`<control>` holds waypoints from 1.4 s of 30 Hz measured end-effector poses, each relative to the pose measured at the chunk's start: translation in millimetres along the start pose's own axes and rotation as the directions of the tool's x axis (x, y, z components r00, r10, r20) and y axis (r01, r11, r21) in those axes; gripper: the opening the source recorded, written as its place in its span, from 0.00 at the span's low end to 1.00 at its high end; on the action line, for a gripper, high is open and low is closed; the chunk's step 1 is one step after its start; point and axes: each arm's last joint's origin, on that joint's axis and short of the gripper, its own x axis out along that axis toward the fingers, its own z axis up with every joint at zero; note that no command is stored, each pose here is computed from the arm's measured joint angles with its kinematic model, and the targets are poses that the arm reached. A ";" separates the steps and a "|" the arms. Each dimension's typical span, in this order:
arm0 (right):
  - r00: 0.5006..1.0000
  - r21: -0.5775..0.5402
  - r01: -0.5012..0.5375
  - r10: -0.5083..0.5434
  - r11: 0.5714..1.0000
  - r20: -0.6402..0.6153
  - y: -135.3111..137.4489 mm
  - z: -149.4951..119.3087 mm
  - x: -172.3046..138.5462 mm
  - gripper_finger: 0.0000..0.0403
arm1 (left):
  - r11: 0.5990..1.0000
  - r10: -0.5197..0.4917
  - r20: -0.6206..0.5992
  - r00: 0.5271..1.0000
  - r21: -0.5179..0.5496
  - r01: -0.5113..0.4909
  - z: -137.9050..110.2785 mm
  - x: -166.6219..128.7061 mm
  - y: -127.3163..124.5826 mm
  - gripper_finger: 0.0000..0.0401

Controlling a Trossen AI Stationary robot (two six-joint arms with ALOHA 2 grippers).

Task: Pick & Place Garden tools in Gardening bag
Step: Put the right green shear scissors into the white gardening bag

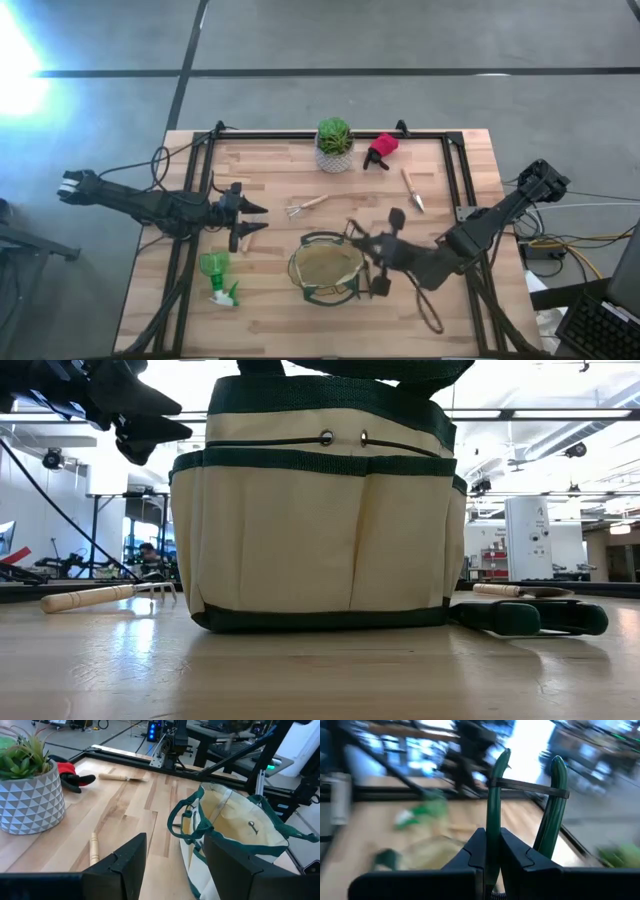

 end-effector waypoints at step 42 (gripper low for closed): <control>0.930 0.078 -0.346 0.352 0.935 -0.108 -5.0 -27.8 81.6 0.04 | 1.000 -0.001 0.005 1.000 -0.008 0.001 0.5 0.0 -0.1 0.50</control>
